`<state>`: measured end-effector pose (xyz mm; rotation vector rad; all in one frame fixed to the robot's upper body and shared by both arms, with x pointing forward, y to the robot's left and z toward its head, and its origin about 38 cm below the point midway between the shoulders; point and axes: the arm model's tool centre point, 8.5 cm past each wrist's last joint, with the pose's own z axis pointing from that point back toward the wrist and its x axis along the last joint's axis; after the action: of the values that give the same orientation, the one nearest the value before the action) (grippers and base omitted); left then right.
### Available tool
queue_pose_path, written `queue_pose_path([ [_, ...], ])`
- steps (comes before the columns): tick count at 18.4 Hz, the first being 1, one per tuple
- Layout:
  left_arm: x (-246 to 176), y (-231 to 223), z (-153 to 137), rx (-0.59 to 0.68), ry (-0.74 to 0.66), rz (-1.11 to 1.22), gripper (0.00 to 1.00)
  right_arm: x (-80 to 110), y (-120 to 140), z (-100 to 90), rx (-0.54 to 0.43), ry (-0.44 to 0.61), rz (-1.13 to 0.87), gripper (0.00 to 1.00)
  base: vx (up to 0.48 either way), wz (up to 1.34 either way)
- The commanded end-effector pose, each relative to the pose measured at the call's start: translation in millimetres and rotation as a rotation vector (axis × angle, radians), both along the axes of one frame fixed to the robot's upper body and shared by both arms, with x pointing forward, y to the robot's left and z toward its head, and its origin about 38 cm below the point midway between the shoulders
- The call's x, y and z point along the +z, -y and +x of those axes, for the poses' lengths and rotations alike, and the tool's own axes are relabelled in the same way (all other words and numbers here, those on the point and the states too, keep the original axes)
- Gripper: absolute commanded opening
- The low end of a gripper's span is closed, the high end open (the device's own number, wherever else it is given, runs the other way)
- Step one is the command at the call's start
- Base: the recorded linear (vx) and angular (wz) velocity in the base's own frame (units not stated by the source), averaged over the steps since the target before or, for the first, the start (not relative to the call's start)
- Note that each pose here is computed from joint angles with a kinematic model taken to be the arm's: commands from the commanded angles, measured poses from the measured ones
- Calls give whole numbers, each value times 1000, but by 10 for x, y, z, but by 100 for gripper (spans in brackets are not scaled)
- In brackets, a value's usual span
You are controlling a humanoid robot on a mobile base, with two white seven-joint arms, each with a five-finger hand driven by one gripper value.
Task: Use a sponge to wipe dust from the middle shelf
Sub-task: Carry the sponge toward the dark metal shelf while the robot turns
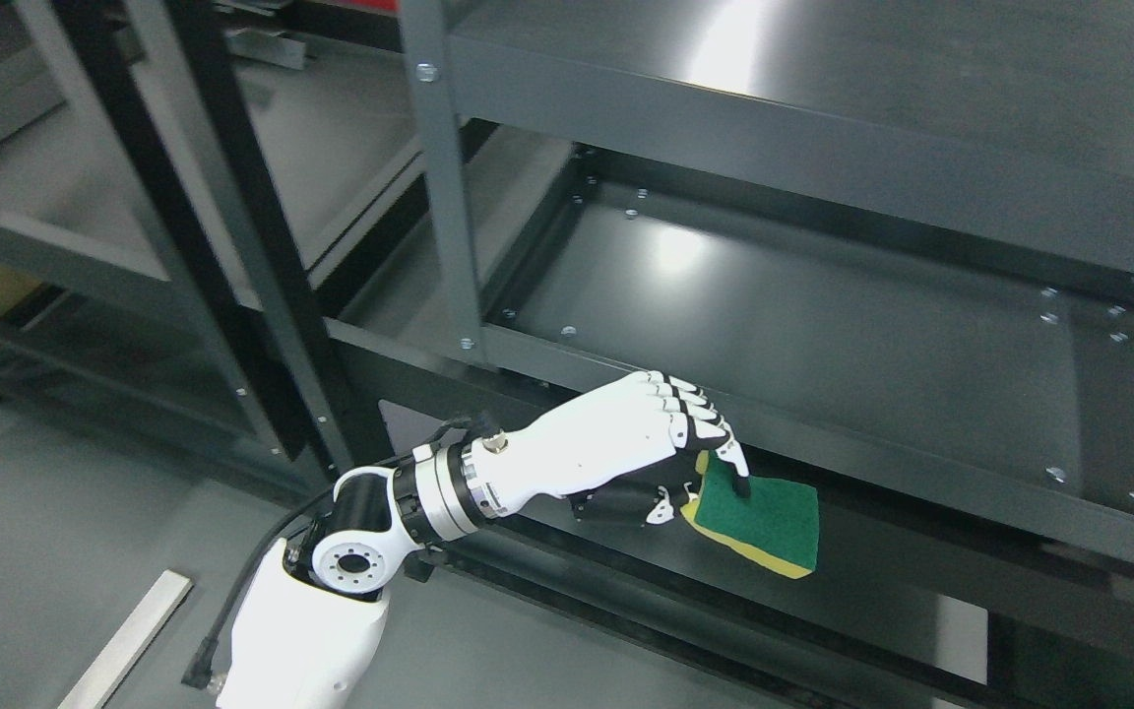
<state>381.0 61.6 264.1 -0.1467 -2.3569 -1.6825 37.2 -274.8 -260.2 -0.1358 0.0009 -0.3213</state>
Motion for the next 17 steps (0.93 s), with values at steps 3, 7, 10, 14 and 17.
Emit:
queue_pose_path([
  [3,986,456,237,-179,179,109,3,13,125,62,0,17,-21,100,-29,-742],
  [7,1140,842,150,-309,197,201,4,13,125,62,0,17,-21,100,2,-555],
  [10,1361,857,254,-322,185,187,4,13,125,62,0,17,-21,100,34,-323],
  [14,1685,845,270,-326,224,165,4,13,125,62,0,17,-21,100,31,-179],
  [17,2029,863,251,-312,302,187,4,13,125,62,0,17,-21,100,6,-32],
])
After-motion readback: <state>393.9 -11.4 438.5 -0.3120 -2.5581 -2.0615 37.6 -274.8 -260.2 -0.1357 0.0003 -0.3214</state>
